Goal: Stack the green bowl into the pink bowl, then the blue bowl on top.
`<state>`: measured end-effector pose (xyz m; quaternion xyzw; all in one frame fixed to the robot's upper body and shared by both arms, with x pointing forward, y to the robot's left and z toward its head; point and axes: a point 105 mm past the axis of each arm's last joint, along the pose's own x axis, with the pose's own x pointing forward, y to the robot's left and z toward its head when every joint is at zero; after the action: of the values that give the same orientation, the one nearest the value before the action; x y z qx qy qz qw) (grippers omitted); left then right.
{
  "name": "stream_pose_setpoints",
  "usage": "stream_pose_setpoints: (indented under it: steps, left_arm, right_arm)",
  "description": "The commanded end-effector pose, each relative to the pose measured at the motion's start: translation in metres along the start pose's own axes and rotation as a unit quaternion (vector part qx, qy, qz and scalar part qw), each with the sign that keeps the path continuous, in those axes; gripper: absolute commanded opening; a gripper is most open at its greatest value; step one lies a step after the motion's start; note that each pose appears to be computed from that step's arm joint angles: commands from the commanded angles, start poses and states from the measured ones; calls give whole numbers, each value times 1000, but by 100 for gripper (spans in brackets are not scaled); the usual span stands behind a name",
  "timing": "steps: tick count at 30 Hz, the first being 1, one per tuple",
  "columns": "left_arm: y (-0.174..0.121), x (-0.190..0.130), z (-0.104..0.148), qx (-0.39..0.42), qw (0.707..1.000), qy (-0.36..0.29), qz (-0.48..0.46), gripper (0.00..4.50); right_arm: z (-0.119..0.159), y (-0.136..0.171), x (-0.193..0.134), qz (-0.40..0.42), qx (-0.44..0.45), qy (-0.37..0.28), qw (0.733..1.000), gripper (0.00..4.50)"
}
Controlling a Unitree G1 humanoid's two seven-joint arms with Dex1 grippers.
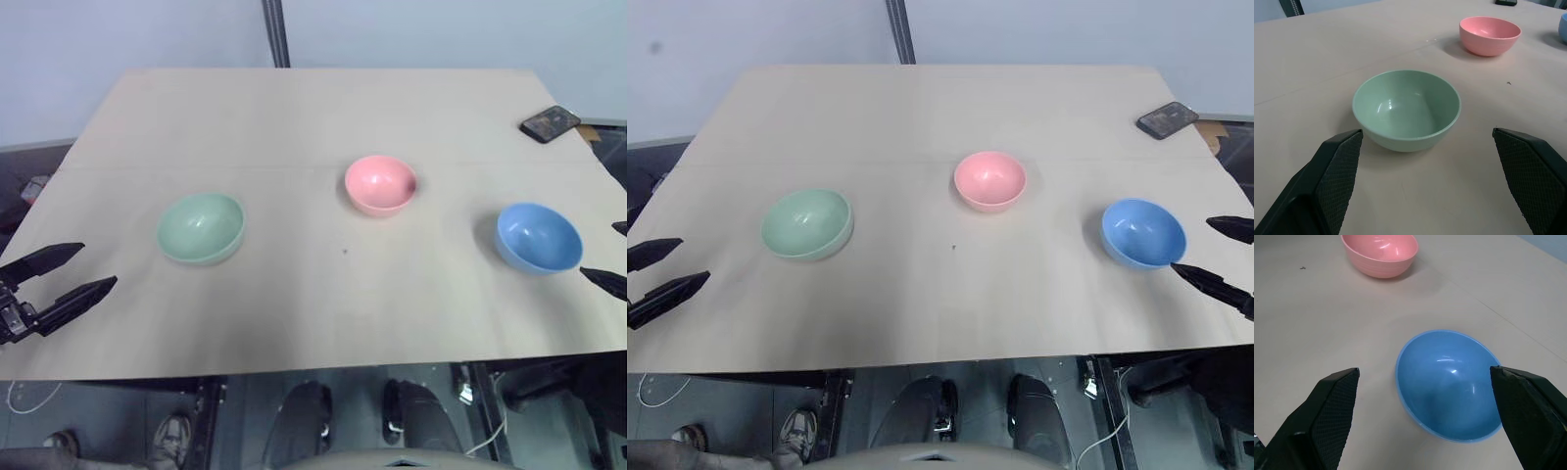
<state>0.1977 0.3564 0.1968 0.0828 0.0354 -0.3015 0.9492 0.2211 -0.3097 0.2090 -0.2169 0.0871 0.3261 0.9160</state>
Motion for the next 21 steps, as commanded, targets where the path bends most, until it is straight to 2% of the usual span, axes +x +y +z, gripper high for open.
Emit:
stream_pose_setpoints:
  steps: [1, 10, 12, 17, 21]
  left_arm:
    - [-1, 4, 11, 29, 999, -6, -18, 450]
    - [-24, 37, 34, 41, 995, -54, -69, 450]
    - [-34, 47, 38, 37, 993, -68, -87, 450]
    - [-62, 77, 42, 33, 985, -85, -147, 450]
    - [-76, 86, 39, 22, 981, -95, -168, 450]
  right_arm:
    - [14, -5, -4, -8, -19, -10, 1000, 449]
    - [23, -2, 29, 15, -31, -36, 999, 449]
    - [30, 6, 55, 29, -42, -59, 997, 449]
    - [45, 39, 146, 101, -72, -88, 988, 449]
    - [58, 53, 210, 124, -91, -101, 983, 449]
